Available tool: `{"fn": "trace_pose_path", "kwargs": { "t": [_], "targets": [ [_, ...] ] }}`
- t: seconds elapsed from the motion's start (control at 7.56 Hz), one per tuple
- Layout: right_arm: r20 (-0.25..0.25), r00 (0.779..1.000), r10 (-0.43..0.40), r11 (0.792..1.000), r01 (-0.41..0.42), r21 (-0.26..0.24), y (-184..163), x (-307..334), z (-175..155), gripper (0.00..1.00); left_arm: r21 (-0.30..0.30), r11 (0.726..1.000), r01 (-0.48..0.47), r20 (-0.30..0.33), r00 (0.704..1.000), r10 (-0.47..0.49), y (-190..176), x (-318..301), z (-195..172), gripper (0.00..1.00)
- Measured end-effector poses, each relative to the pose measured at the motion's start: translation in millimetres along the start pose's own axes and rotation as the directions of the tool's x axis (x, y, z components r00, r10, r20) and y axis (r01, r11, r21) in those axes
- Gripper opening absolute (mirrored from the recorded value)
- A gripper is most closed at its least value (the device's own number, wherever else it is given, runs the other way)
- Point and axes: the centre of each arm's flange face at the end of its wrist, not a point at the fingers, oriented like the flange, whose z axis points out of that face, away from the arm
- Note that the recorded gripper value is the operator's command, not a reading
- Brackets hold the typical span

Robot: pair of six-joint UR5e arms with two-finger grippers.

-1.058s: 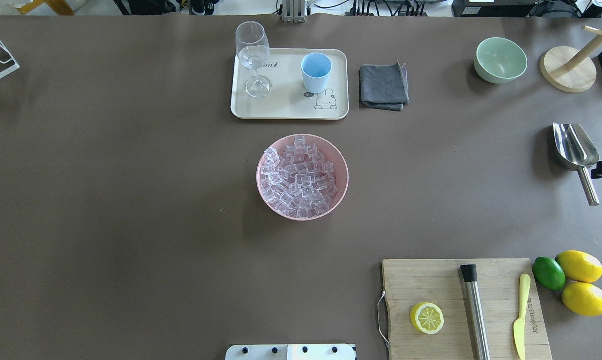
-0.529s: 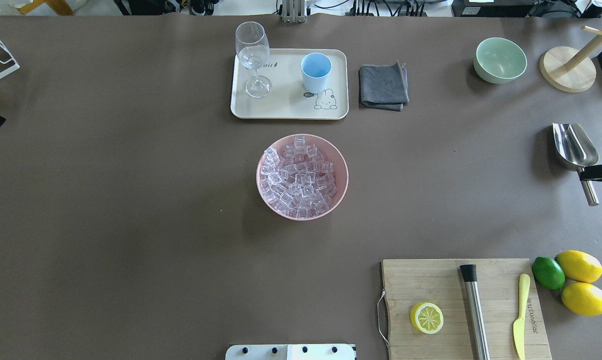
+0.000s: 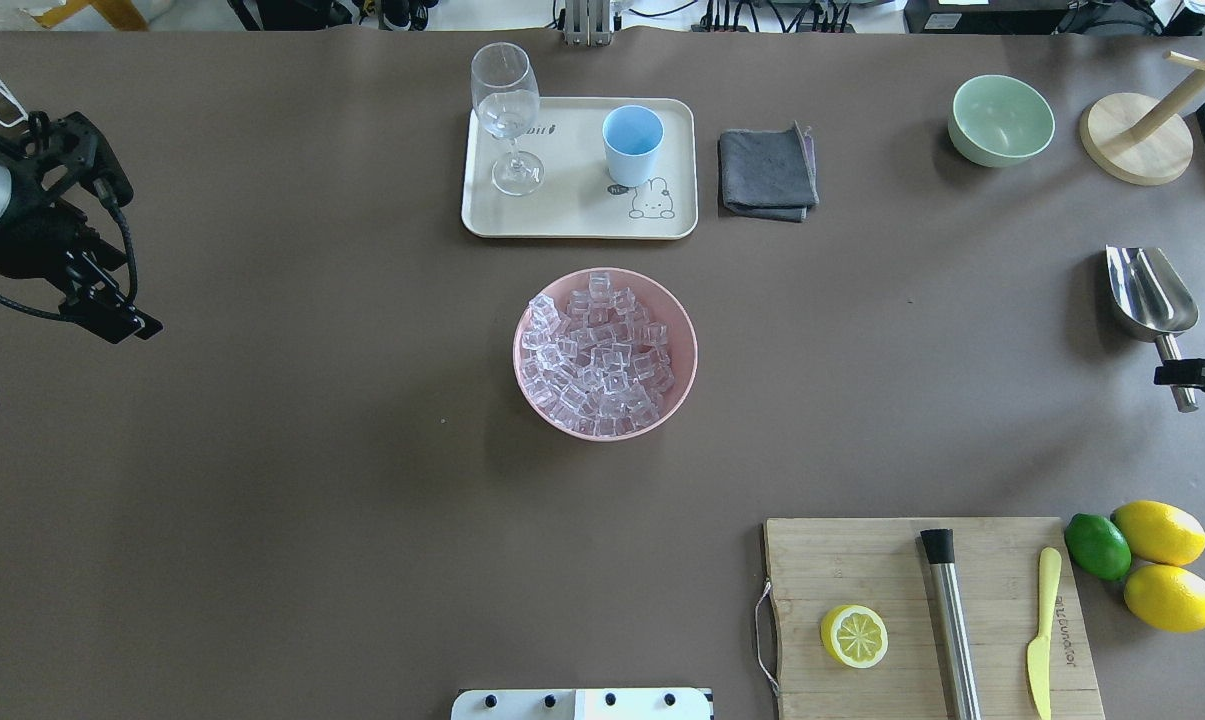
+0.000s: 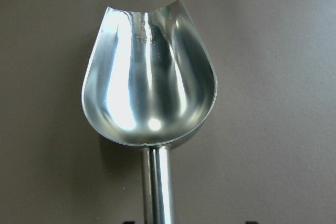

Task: Put ice in cup with scoop
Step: 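Grasp the steel scoop handle with the right gripper while the left arm reaches out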

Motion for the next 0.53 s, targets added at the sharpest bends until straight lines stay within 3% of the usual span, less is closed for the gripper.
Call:
{"fn": "trace_pose_path", "kwargs": {
  "t": [0.26,0.4,0.53],
  "targets": [
    [0.009,1.0,0.001,1.0,-0.001,-0.004,2,-7,3,0.53,0.004,0.976,-0.216,-0.017,0.976,0.216,-8,18,22,0.99],
    [0.011,1.0,-0.001,1.0,0.001,-0.007,4,-10,4,0.37,0.052,0.942,-0.333,-0.022,0.942,0.334,-13,30,39,0.99],
    [0.011,1.0,-0.003,1.0,0.003,-0.009,5,-11,5,0.03,0.117,0.898,-0.424,-0.014,0.903,0.428,-18,41,55,0.99]
  ]
}}
